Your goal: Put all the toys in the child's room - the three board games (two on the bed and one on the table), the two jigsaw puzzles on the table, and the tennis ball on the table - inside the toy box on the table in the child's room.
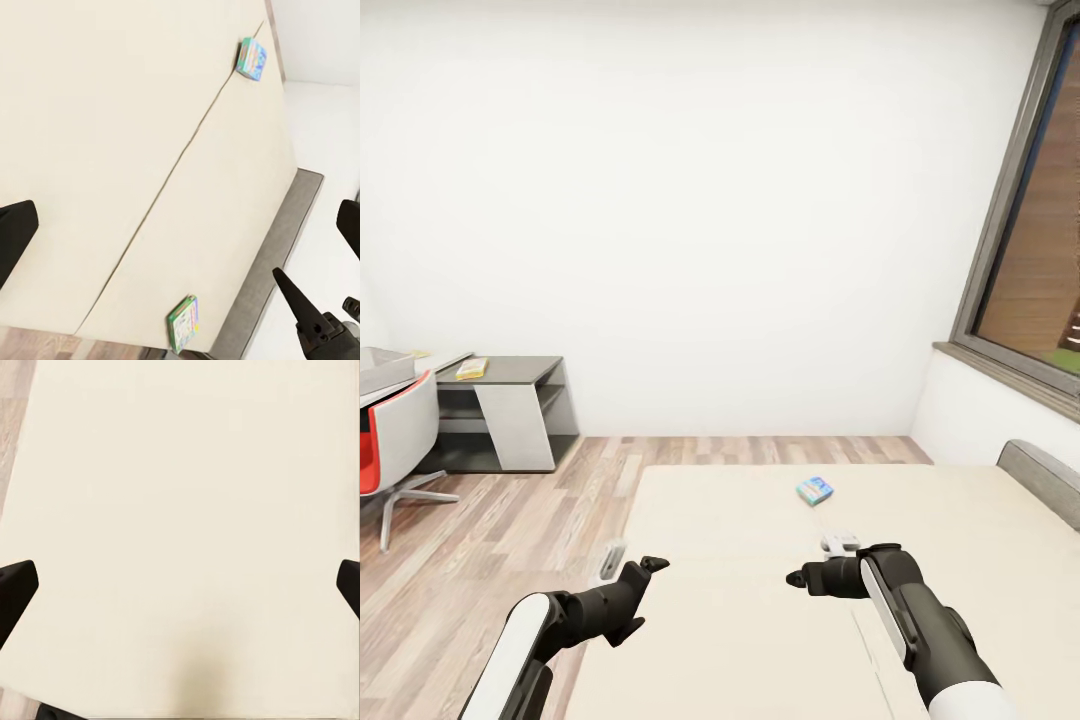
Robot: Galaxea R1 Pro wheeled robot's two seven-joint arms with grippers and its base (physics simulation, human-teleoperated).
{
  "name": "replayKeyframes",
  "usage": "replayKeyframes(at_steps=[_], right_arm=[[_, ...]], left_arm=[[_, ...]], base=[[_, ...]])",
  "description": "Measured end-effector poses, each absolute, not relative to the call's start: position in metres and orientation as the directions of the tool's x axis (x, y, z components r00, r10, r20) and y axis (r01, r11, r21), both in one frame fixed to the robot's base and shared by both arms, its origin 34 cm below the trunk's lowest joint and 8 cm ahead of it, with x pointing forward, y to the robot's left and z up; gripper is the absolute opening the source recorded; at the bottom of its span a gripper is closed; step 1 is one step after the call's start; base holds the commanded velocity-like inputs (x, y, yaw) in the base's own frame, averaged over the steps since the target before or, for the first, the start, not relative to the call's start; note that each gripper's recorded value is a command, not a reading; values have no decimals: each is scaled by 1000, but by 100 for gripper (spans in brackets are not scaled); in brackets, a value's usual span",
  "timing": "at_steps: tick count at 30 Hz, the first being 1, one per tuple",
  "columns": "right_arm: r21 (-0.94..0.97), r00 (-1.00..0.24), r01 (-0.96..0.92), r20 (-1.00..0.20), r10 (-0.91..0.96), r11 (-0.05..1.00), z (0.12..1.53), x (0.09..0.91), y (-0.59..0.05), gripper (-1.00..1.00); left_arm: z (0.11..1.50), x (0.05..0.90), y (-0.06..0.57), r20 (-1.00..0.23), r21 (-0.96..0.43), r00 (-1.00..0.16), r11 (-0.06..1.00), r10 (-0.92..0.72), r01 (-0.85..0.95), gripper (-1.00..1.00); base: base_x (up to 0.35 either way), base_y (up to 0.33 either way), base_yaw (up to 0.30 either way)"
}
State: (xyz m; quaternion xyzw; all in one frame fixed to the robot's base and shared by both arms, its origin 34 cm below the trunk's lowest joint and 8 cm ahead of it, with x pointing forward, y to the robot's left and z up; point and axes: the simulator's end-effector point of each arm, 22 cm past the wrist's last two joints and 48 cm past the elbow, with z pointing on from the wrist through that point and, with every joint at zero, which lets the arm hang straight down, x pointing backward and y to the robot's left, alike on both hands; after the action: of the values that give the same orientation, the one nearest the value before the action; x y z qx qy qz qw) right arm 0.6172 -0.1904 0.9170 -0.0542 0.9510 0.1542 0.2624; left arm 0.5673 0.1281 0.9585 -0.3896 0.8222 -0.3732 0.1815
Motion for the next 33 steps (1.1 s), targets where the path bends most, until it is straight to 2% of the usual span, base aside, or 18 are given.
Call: replayKeyframes(at_steps=[33], right_arm=[[264, -856, -184, -516, -22, 947, 917, 617, -191, 100]], left_arm=[[958, 567, 128, -8, -755, -631, 418, -776, -506, 100]], base=[[0, -278, 0]])
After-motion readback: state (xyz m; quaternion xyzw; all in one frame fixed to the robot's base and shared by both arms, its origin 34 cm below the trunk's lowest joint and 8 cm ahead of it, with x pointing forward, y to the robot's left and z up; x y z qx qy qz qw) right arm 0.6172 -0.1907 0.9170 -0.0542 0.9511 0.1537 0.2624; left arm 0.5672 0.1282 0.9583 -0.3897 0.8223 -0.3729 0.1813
